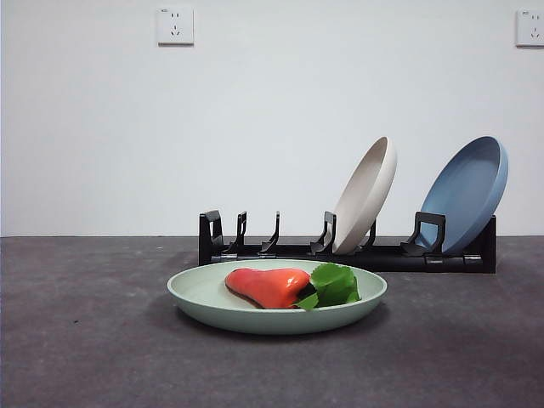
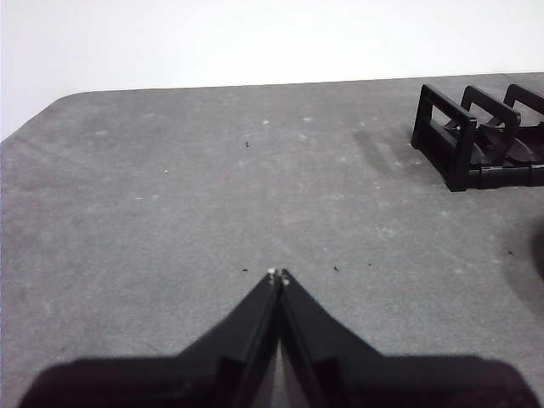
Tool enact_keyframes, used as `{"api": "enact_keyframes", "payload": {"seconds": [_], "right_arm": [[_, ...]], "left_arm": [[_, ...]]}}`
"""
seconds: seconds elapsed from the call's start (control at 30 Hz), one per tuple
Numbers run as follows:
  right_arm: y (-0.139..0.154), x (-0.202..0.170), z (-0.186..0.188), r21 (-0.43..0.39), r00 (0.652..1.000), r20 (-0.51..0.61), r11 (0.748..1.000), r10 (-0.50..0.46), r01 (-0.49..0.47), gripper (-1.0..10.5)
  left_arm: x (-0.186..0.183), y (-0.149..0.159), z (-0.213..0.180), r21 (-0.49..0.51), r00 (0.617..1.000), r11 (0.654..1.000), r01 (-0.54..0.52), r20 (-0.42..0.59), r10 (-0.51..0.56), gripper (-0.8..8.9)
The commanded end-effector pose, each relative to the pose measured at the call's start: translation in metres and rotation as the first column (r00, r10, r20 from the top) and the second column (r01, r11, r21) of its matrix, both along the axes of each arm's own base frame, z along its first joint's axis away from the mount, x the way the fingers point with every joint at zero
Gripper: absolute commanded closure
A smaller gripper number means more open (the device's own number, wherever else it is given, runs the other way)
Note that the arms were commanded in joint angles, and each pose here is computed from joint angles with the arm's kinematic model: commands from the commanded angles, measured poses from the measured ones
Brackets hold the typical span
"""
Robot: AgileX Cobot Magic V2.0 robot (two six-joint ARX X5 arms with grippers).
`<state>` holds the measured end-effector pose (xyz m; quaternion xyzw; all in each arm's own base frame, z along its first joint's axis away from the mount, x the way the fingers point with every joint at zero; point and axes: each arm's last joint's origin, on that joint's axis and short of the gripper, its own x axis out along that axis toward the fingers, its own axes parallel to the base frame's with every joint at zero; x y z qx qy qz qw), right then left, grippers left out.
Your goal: Take the green plate from the plate rack,put the plate on the table,take the carrot from the table,put the carrot in the plate
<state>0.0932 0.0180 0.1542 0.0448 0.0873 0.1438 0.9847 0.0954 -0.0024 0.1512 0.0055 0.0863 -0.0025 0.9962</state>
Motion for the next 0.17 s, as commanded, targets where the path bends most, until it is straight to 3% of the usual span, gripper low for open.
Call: {"api": "enact_keyframes", "payload": {"seconds": [0.03, 0.17], "right_arm": [[0.0, 0.0007, -0.0051, 0.006, 1.0, -0.015, 1.0, -0.005, 0.005, 9.5], [0.0, 0.0007, -0.0051, 0.006, 1.0, -0.015, 1.0, -0.005, 0.005, 9.5]], "left_arm": [[0.0006, 0.0001, -0.004, -0.01, 1.0, 1.0, 0.001, -0.007, -0.001, 8.17], [0.0006, 0.0001, -0.004, -0.01, 1.0, 1.0, 0.001, -0.007, -0.001, 8.17]]}}
